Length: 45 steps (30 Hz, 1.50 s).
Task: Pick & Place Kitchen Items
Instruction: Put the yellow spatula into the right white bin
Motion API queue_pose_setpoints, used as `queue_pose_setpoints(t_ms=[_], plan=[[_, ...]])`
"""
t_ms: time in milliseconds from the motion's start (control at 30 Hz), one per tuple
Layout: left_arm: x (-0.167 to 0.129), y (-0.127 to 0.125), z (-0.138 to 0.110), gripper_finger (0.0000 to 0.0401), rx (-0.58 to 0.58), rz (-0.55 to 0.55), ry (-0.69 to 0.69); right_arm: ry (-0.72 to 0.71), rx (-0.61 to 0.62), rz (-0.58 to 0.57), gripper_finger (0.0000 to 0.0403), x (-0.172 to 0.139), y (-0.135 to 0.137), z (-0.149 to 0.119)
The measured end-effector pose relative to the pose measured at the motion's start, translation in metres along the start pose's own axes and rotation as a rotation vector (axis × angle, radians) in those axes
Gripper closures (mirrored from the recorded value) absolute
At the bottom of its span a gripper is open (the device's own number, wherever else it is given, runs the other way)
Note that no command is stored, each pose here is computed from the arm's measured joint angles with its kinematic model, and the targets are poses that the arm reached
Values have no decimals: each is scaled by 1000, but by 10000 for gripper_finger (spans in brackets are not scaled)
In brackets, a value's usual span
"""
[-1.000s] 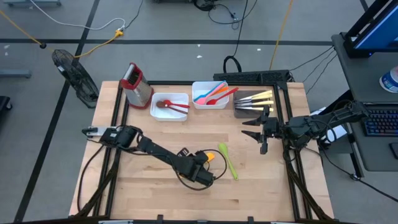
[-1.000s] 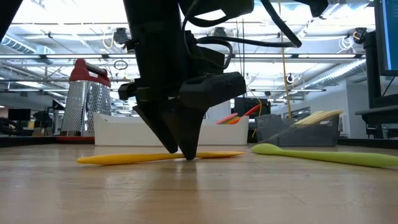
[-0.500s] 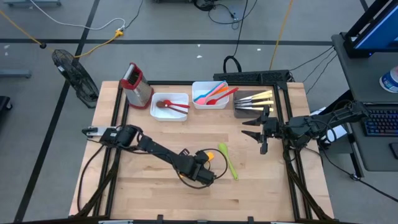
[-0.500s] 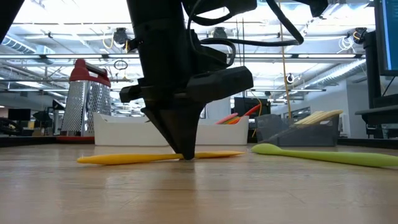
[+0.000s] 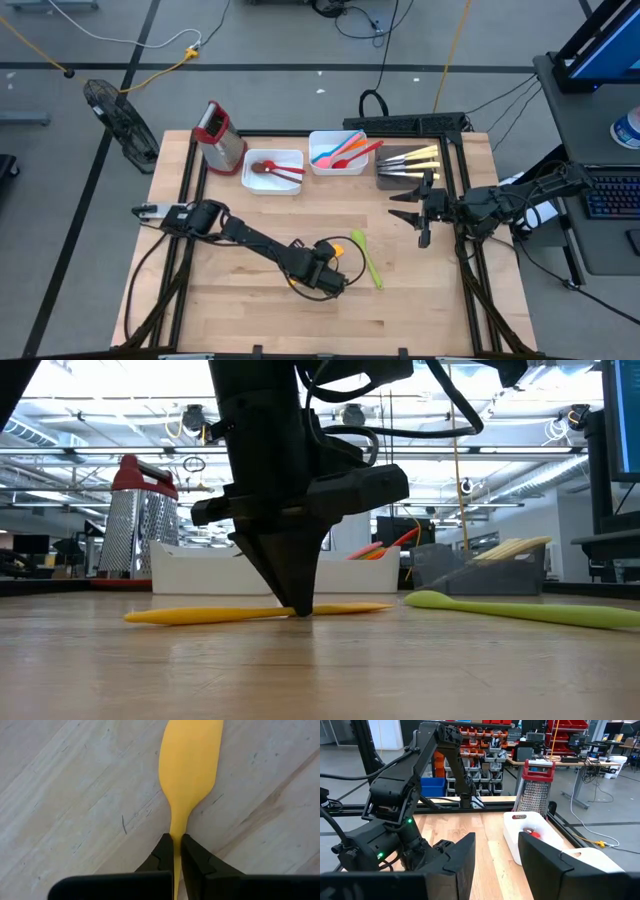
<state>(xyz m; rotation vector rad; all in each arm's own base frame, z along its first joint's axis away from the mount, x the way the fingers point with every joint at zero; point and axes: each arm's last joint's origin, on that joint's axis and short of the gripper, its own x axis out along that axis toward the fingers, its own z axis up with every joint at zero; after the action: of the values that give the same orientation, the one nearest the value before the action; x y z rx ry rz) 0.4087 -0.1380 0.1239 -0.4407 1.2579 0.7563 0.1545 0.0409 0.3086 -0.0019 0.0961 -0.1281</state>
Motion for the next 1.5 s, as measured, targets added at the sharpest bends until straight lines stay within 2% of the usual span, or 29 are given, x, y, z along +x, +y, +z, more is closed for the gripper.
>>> queue_pose_setpoints(t_ms=[367, 600, 1000, 1200, 1300, 1500], plan=[[1, 3, 4, 399, -32, 19, 5, 0, 0, 0, 261, 0, 0, 0], [2, 5, 8, 393, -14, 24, 2, 0, 0, 0, 261, 0, 0, 0], [-3, 8, 8, 300, -8, 33, -13, 0, 0, 0, 261, 0, 0, 0], [-23, 15, 14, 240, -24, 14, -54, 0, 0, 0, 261, 0, 0, 0], [-44, 20, 20, 216, -45, -35, -78, 0, 0, 0, 261, 0, 0, 0], [-63, 21, 14, 195, -37, -94, -63, 0, 0, -1, 261, 0, 0, 0]])
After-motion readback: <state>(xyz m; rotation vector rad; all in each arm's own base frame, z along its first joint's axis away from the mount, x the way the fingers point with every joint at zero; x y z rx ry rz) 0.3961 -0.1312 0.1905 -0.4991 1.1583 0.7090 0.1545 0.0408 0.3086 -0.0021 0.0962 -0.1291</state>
